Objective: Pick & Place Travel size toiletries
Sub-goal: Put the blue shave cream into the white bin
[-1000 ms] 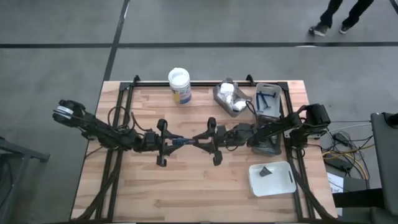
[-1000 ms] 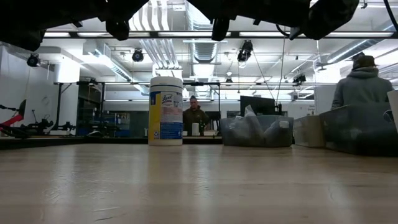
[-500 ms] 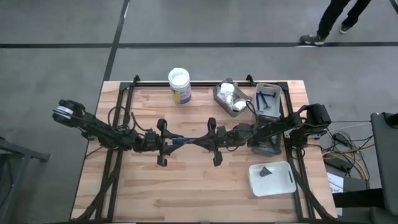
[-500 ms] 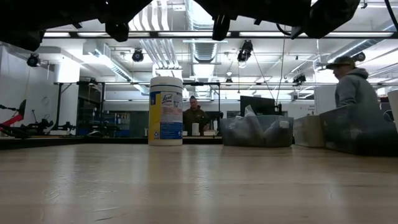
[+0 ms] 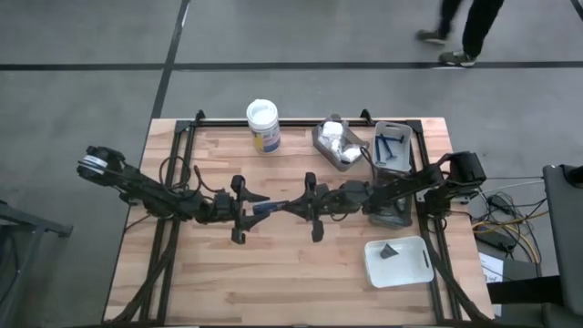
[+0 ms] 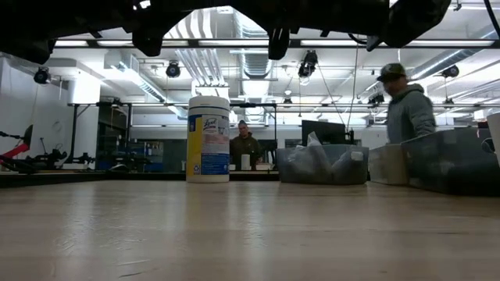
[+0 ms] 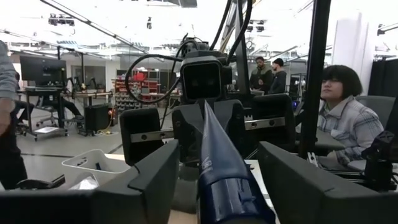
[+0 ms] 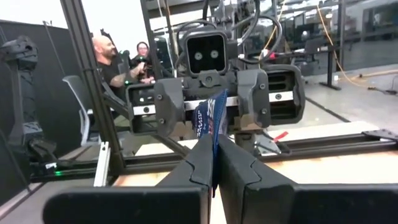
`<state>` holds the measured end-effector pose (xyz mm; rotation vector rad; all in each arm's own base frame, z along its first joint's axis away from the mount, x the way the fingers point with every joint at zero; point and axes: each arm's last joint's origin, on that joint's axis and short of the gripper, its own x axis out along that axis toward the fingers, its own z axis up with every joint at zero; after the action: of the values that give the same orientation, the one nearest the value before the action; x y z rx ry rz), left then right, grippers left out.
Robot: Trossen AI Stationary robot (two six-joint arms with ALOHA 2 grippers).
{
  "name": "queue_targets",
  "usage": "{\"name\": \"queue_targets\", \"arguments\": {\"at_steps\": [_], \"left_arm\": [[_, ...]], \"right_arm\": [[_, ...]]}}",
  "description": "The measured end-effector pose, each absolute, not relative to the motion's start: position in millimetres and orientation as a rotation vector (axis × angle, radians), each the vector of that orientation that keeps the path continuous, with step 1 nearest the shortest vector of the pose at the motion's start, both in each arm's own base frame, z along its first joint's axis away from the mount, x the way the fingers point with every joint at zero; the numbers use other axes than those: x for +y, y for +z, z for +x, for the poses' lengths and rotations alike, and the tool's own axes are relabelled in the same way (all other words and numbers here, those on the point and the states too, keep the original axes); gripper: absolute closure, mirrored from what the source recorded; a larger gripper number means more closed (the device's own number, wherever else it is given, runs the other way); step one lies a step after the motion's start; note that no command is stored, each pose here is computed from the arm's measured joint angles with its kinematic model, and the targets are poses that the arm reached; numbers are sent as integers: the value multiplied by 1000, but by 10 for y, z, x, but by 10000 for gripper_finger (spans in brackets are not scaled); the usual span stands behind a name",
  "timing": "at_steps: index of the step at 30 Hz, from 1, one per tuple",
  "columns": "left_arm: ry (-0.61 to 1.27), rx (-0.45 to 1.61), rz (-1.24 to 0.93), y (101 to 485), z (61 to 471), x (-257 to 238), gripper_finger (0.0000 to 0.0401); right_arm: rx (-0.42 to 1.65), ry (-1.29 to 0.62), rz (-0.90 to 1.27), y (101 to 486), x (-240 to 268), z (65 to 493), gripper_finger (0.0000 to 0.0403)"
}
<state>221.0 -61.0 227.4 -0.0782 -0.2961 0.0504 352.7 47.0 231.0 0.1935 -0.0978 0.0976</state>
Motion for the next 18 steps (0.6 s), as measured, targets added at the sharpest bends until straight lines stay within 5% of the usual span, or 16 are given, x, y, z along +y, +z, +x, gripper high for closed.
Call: {"name": "queue_targets", "arguments": {"at_steps": [18], "left_arm": [[40, -254, -126, 2296, 2169, -600, 147]], "right_arm": [[121, 79, 226, 2529, 438, 3268, 394]]}}
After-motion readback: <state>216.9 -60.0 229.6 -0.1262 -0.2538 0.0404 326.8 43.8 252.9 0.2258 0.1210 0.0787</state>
